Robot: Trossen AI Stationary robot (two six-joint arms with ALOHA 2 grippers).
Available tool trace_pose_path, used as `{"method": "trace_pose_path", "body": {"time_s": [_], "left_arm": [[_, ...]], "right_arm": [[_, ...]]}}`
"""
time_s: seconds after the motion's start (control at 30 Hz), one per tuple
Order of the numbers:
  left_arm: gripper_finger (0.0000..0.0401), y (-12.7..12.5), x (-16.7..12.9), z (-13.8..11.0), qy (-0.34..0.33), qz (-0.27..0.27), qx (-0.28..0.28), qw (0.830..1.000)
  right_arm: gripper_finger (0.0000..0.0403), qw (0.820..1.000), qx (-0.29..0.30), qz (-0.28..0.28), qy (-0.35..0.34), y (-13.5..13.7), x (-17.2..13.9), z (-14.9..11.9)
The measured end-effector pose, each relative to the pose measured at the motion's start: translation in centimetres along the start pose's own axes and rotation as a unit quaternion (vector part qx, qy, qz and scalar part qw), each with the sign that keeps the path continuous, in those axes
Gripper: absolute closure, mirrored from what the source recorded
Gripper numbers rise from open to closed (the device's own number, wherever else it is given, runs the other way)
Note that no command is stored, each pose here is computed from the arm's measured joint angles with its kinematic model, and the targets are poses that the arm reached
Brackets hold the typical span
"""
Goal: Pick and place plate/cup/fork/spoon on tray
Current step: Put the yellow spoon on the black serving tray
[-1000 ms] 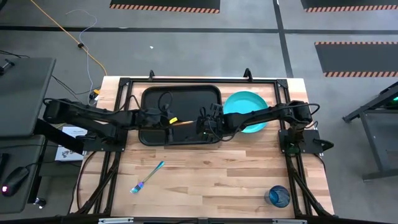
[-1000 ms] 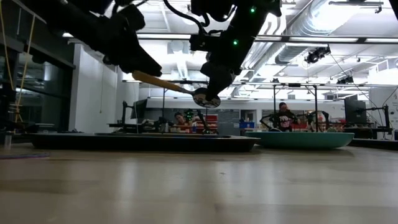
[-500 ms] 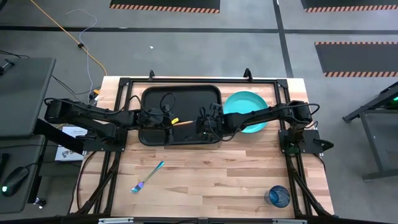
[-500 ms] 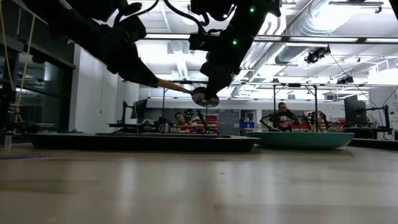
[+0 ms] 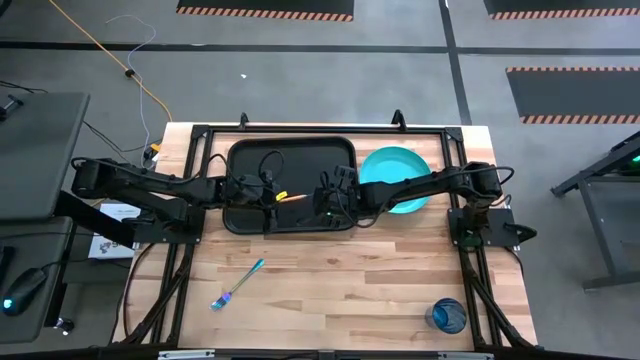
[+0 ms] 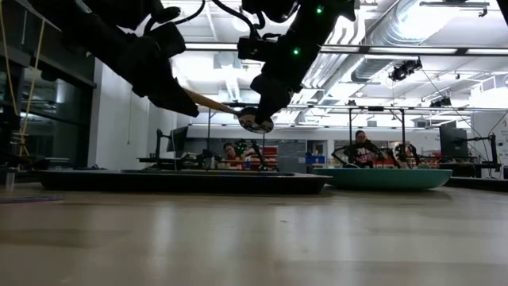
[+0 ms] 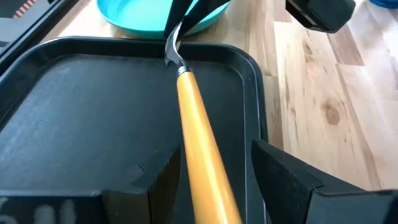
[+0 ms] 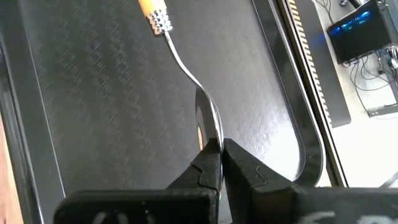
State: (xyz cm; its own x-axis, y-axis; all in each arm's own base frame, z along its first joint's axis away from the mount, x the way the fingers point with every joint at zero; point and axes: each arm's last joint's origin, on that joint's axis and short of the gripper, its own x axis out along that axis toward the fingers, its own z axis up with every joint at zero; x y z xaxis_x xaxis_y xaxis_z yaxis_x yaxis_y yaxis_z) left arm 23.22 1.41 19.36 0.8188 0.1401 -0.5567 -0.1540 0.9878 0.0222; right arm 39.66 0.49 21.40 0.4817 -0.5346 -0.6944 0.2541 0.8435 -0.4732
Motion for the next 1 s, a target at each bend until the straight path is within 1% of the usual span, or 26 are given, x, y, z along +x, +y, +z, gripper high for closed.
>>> {"method": "trace_pose_path", "body": {"time_s": [0.1, 0.2, 0.4, 0.53, 0.77, 0.9, 1.0], "left_arm": [[0.0213, 0.0, 0.0, 0.0, 0.000, -0.004, 0.000, 1.000], [0.0213, 0.0, -0.1, 0.0, -0.001, -0.005, 0.000, 1.000], [0.0213, -0.1, -0.6, 1.1, -0.021, -0.007, -0.001, 1.000], [0.0213, -0.4, -0.8, 1.4, -0.033, -0.014, 0.002, 0.999], [0.0213, -1.1, -1.1, 2.5, -0.094, -0.027, 0.017, 0.995], [0.0214, -1.0, -1.0, 2.5, -0.106, 0.000, 0.021, 0.994], [0.0228, -0.8, -0.6, 1.5, -0.123, 0.014, 0.031, 0.992]], "right_arm": [[0.0403, 1.000, 0.000, 0.003, 0.000, 0.0, 0.0, 0.0], [0.0403, 1.000, 0.000, 0.023, 0.001, 0.1, 0.0, 0.0], [0.0403, 0.999, 0.006, 0.045, 0.016, 0.3, 0.0, -0.3], [0.0403, 0.998, 0.015, 0.057, 0.025, 0.3, 0.0, -0.5], [0.0403, 0.997, 0.017, 0.067, 0.026, 0.3, 0.0, -0.5], [0.0403, 0.997, 0.017, 0.069, 0.026, 0.3, 0.0, -0.5], [0.0403, 0.996, 0.017, 0.079, 0.024, 0.4, 0.0, -0.5]]}}
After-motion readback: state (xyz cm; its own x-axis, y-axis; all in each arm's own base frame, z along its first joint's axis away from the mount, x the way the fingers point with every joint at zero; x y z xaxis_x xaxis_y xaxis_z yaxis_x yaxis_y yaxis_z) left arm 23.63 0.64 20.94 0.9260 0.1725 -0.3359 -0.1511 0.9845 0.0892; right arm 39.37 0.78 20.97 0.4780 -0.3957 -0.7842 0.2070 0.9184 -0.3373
